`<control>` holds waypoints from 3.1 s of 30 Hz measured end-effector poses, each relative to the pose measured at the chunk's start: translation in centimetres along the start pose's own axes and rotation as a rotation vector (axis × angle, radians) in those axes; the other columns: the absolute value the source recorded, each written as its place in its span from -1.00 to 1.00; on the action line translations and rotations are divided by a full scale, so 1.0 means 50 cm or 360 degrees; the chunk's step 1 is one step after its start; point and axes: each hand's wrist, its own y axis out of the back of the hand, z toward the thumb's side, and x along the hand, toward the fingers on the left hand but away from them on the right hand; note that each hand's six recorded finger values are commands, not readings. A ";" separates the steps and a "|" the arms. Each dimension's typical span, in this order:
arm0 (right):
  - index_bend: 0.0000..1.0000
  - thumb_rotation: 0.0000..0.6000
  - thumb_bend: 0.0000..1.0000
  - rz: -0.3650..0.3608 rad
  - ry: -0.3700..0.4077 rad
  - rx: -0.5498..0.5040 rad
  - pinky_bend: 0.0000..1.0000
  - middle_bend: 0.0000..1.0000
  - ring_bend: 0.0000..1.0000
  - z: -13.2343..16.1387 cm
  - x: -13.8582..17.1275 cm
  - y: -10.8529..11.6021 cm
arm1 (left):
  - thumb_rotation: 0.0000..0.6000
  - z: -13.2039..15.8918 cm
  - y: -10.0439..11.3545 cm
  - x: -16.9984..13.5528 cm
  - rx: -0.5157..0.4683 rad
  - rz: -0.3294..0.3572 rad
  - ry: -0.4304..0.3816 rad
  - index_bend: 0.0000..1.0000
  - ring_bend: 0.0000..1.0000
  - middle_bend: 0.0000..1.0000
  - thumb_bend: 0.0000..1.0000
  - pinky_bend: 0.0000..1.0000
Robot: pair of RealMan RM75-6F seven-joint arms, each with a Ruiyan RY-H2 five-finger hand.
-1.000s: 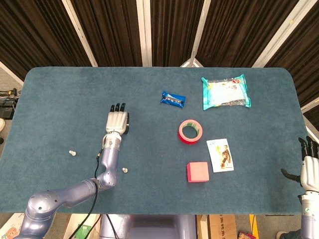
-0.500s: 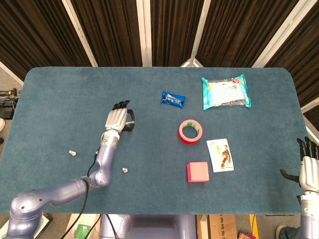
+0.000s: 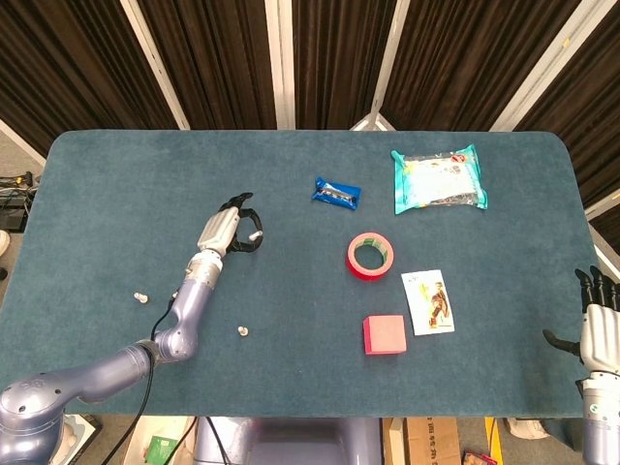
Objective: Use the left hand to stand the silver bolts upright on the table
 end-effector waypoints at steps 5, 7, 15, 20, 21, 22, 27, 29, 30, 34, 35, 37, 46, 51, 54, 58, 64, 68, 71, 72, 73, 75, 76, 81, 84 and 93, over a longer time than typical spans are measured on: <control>-0.74 1.00 -0.99 0.0004 -0.0001 0.0001 -1.00 -0.98 -1.00 -0.001 0.000 -0.001 | 1.00 -0.020 0.004 0.003 -0.0081 -0.0001 -0.0022 0.13 -1.00 -0.90 0.08 -1.00; -0.74 1.00 -0.99 0.0004 0.0000 0.0003 -1.00 -0.98 -1.00 -0.001 0.000 -0.001 | 1.00 -0.028 0.003 0.004 -0.0105 -0.0007 -0.0024 0.13 -1.00 -0.90 0.08 -1.00; -0.74 1.00 -0.98 0.0009 -0.0003 0.0004 -1.00 -0.98 -1.00 -0.001 -0.001 -0.003 | 1.00 -0.036 -0.013 0.005 -0.0252 -0.0071 -0.0065 0.13 -1.00 -0.90 0.08 -1.00; -0.74 1.00 -0.99 0.0006 -0.0003 0.0003 -1.00 -0.99 -1.00 -0.002 -0.001 -0.002 | 1.00 -0.037 -0.023 0.003 -0.0361 -0.0115 -0.0097 0.13 -1.00 -0.90 0.08 -1.00; -0.74 1.00 -0.99 0.0006 -0.0004 0.0003 -1.00 -0.98 -1.00 -0.002 -0.001 -0.002 | 1.00 -0.038 -0.025 0.003 -0.0376 -0.0122 -0.0102 0.13 -1.00 -0.90 0.08 -1.00; -0.74 1.00 -0.99 0.0006 -0.0003 0.0004 -1.00 -0.98 -1.00 -0.002 -0.001 -0.002 | 1.00 -0.039 -0.026 0.002 -0.0389 -0.0128 -0.0107 0.13 -1.00 -0.90 0.08 -1.00; -0.74 1.00 -0.99 0.0008 -0.0005 0.0003 -1.00 -0.98 -1.00 -0.002 -0.002 -0.002 | 1.00 -0.049 -0.030 0.002 -0.0471 -0.0155 -0.0125 0.13 -1.00 -0.90 0.08 -1.00; -0.74 1.00 -0.99 0.0009 -0.0005 0.0005 -1.00 -0.98 -1.00 -0.002 -0.002 -0.003 | 1.00 -0.054 -0.030 0.003 -0.0470 -0.0164 -0.0135 0.13 -1.00 -0.90 0.08 -1.00; -0.74 1.00 -0.99 0.0009 -0.0005 0.0005 -1.00 -0.98 -1.00 -0.002 -0.002 -0.003 | 1.00 -0.055 -0.030 0.003 -0.0466 -0.0168 -0.0140 0.13 -1.00 -0.90 0.08 -1.00; -0.74 1.00 -0.98 0.0010 -0.0005 0.0007 -1.00 -0.98 -1.00 -0.002 -0.002 -0.004 | 1.00 -0.062 -0.029 0.004 -0.0457 -0.0174 -0.0147 0.13 -1.00 -0.90 0.08 -1.00; -0.74 1.00 -0.99 0.0010 -0.0005 0.0007 -1.00 -0.98 -1.00 -0.002 -0.002 -0.004 | 1.00 -0.065 -0.028 0.005 -0.0451 -0.0171 -0.0147 0.13 -1.00 -0.90 0.08 -1.00; -0.74 1.00 -0.99 0.0010 -0.0005 0.0009 -1.00 -0.98 -1.00 -0.002 -0.002 -0.005 | 1.00 -0.067 -0.026 0.006 -0.0449 -0.0167 -0.0147 0.13 -1.00 -0.90 0.08 -1.00; -0.74 1.00 -0.98 0.0008 -0.0007 0.0010 -1.00 -0.98 -1.00 -0.002 -0.002 -0.004 | 1.00 -0.077 -0.022 0.006 -0.0398 -0.0173 -0.0136 0.12 -1.00 -0.92 0.03 -1.00; -0.74 1.00 -0.99 0.0007 -0.0009 0.0008 -1.00 -0.98 -1.00 -0.003 -0.002 -0.004 | 1.00 -0.084 -0.018 0.006 -0.0365 -0.0170 -0.0123 0.10 -1.00 -0.93 -0.03 -1.00; -0.74 1.00 -0.99 0.0007 -0.0010 0.0008 -1.00 -0.98 -1.00 -0.003 -0.003 -0.004 | 1.00 -0.088 -0.016 0.006 -0.0345 -0.0172 -0.0117 0.10 -1.00 -0.93 -0.03 -1.00; -0.74 1.00 -0.99 0.0003 -0.0012 0.0006 -1.00 -0.98 -1.00 -0.003 -0.003 -0.003 | 1.00 -0.092 -0.015 0.005 -0.0327 -0.0176 -0.0110 0.08 -1.00 -0.93 -0.03 -1.00; -0.74 1.00 -0.99 0.0002 -0.0011 0.0005 -1.00 -0.98 -1.00 -0.003 -0.003 -0.003 | 1.00 -0.092 -0.013 0.004 -0.0311 -0.0184 -0.0115 0.06 -1.00 -0.94 -0.03 -1.00; -0.74 1.00 -0.99 -0.0002 -0.0013 0.0003 -1.00 -0.98 -1.00 -0.003 -0.003 -0.002 | 1.00 -0.096 -0.013 0.002 -0.0291 -0.0196 -0.0110 0.01 -1.00 -0.94 -0.04 -1.00; -0.74 1.00 -0.98 -0.0008 -0.0015 0.0001 -1.00 -0.98 -1.00 -0.004 -0.003 -0.001 | 1.00 -0.100 -0.013 0.001 -0.0273 -0.0205 -0.0103 -0.01 -1.00 -0.95 -0.07 -1.00; -0.74 1.00 -0.98 -0.0008 -0.0016 0.0000 -1.00 -0.98 -1.00 -0.004 -0.003 -0.001 | 1.00 -0.101 -0.013 0.001 -0.0267 -0.0208 -0.0103 -0.03 -1.00 -0.95 -0.07 -1.00; -0.74 1.00 -0.98 -0.0006 -0.0016 -0.0001 -1.00 -0.98 -1.00 -0.004 -0.002 -0.001 | 1.00 -0.101 -0.013 0.001 -0.0261 -0.0210 -0.0103 -0.04 -1.00 -0.95 -0.08 -1.00; -0.74 1.00 -0.99 -0.0006 -0.0016 0.0001 -1.00 -0.98 -1.00 -0.004 -0.002 -0.001 | 1.00 -0.100 -0.013 0.000 -0.0250 -0.0214 -0.0107 -0.09 -1.00 -0.96 -0.11 -1.00; -0.74 1.00 -0.99 -0.0006 -0.0015 0.0002 -1.00 -0.98 -1.00 -0.003 -0.002 -0.002 | 1.00 -0.098 -0.013 0.000 -0.0246 -0.0215 -0.0110 -0.11 -1.00 -0.97 -0.11 -1.00; -0.74 1.00 -0.99 -0.0010 -0.0012 0.0002 -1.00 -0.98 -1.00 -0.002 -0.002 -0.002 | 1.00 -0.087 -0.007 -0.001 -0.0245 -0.0197 -0.0145 -0.32 -1.00 -1.00 -0.14 -1.00; -0.74 1.00 -0.98 -0.0013 -0.0011 -0.0002 -1.00 -0.98 -1.00 -0.001 -0.001 0.000 | 1.00 -0.076 0.006 -0.003 -0.0243 -0.0156 -0.0192 -0.36 -1.00 -1.00 -0.15 -1.00; -0.73 1.00 -0.99 -0.0046 -0.0020 -0.0013 -1.00 -0.98 -1.00 -0.005 -0.001 0.009 | 1.00 -0.012 0.098 -0.032 -0.0182 0.0090 -0.0457 -0.40 -1.00 -1.00 -0.15 -1.00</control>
